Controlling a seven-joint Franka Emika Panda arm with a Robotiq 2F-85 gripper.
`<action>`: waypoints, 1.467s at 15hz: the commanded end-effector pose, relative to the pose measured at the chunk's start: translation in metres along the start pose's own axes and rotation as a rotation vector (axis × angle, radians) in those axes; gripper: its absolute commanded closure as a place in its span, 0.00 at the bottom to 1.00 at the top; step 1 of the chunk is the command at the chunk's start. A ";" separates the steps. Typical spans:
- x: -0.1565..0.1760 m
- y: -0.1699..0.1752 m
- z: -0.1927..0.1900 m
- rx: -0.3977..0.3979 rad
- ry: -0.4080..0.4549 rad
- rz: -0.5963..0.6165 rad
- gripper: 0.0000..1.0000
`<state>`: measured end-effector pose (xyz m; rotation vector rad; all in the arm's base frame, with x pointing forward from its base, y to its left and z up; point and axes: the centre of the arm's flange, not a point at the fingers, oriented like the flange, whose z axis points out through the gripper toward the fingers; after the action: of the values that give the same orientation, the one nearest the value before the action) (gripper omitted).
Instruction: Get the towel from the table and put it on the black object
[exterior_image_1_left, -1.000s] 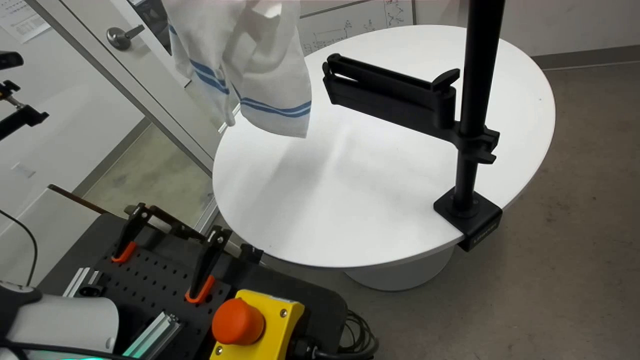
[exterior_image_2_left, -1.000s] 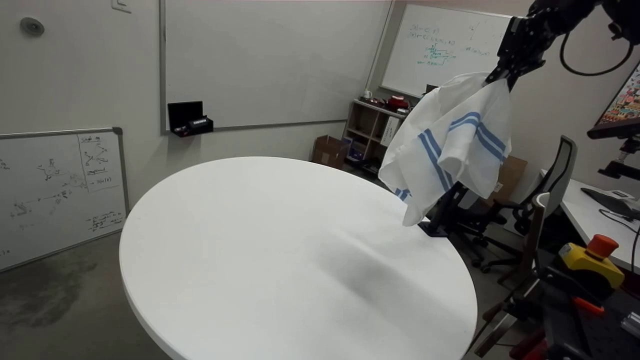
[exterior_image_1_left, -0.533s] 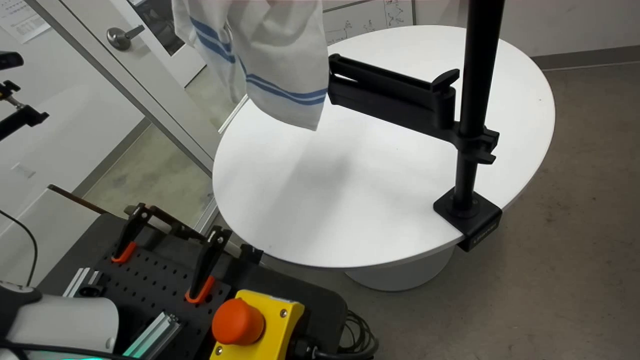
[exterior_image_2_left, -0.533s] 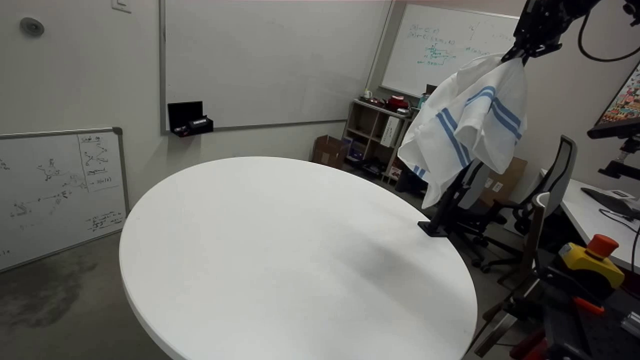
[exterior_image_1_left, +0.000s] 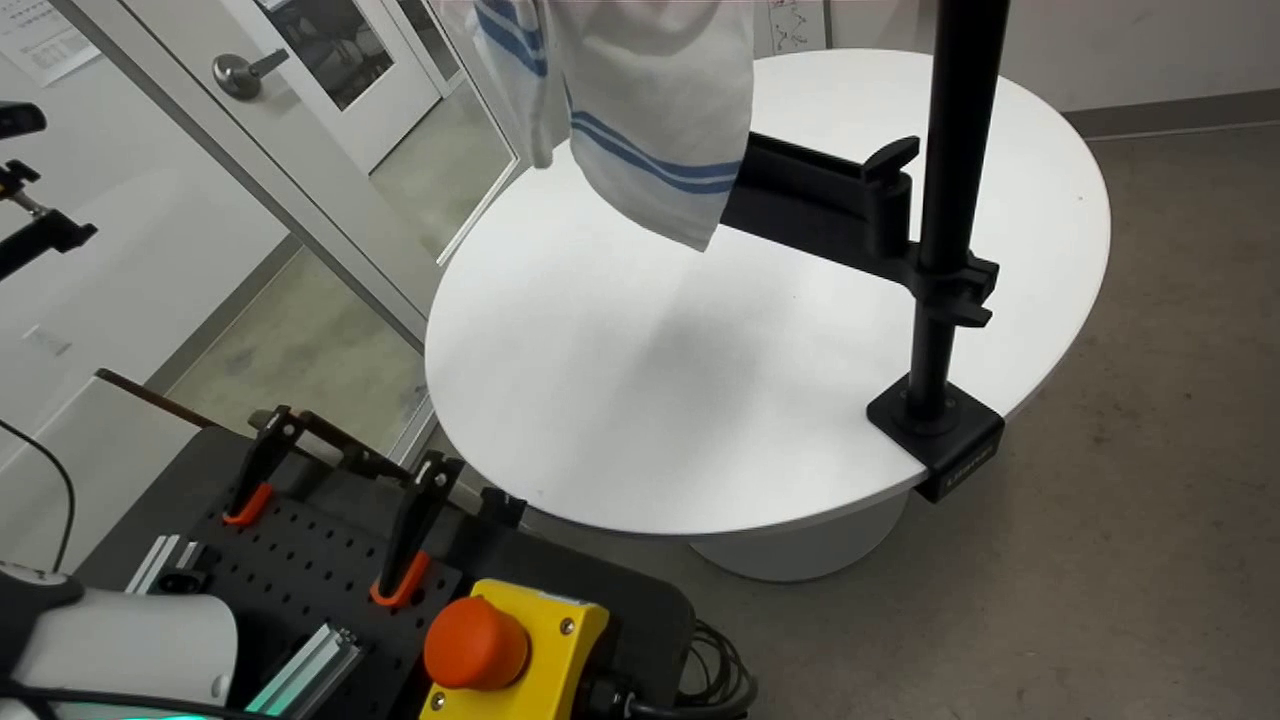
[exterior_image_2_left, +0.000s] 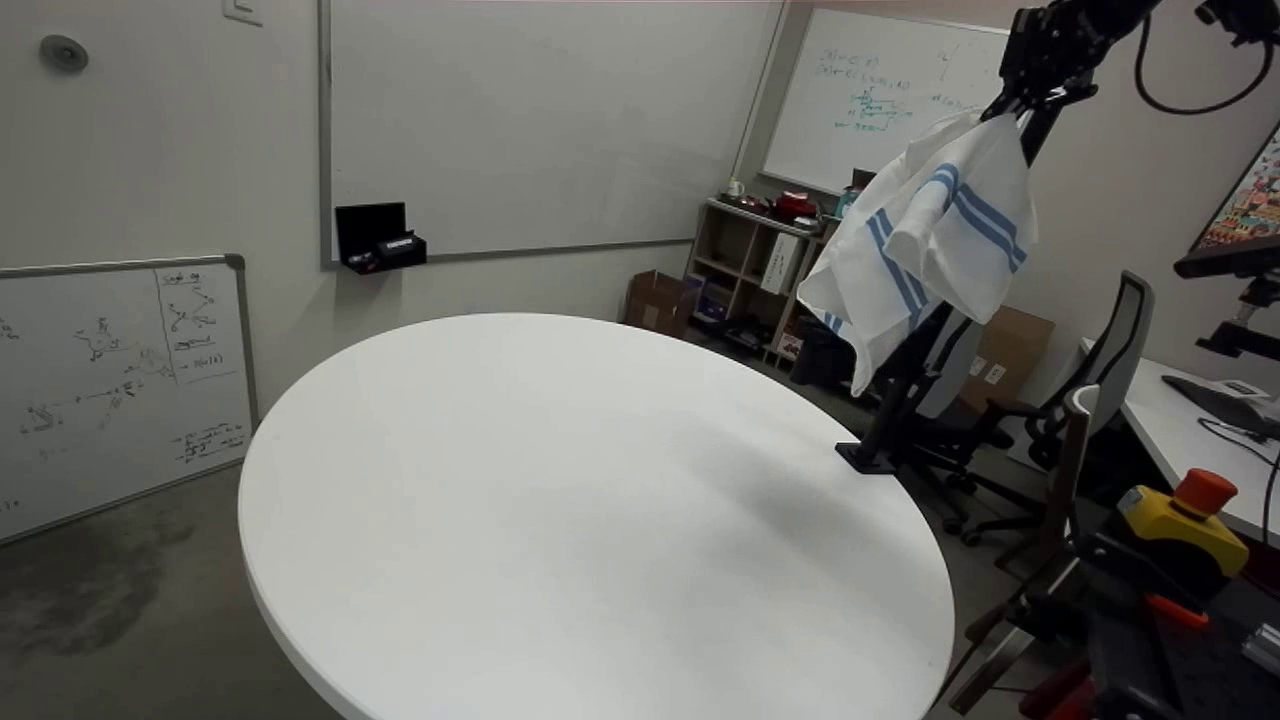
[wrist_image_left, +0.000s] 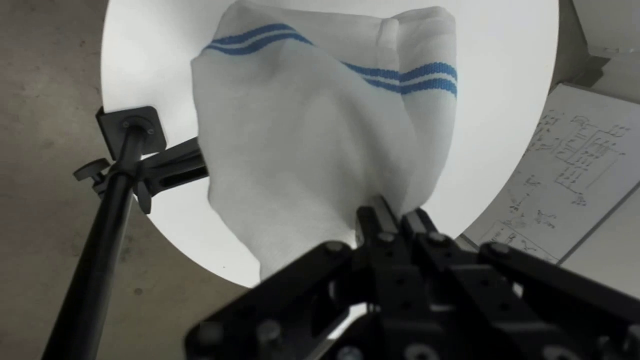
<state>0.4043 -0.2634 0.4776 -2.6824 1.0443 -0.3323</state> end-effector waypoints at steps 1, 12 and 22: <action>0.048 -0.003 0.022 -0.077 -0.086 0.098 0.99; 0.102 0.015 0.105 -0.272 -0.142 0.294 0.99; 0.092 0.005 0.147 -0.375 -0.181 0.279 0.36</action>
<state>0.5037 -0.3150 0.3477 -2.7331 1.5086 0.1338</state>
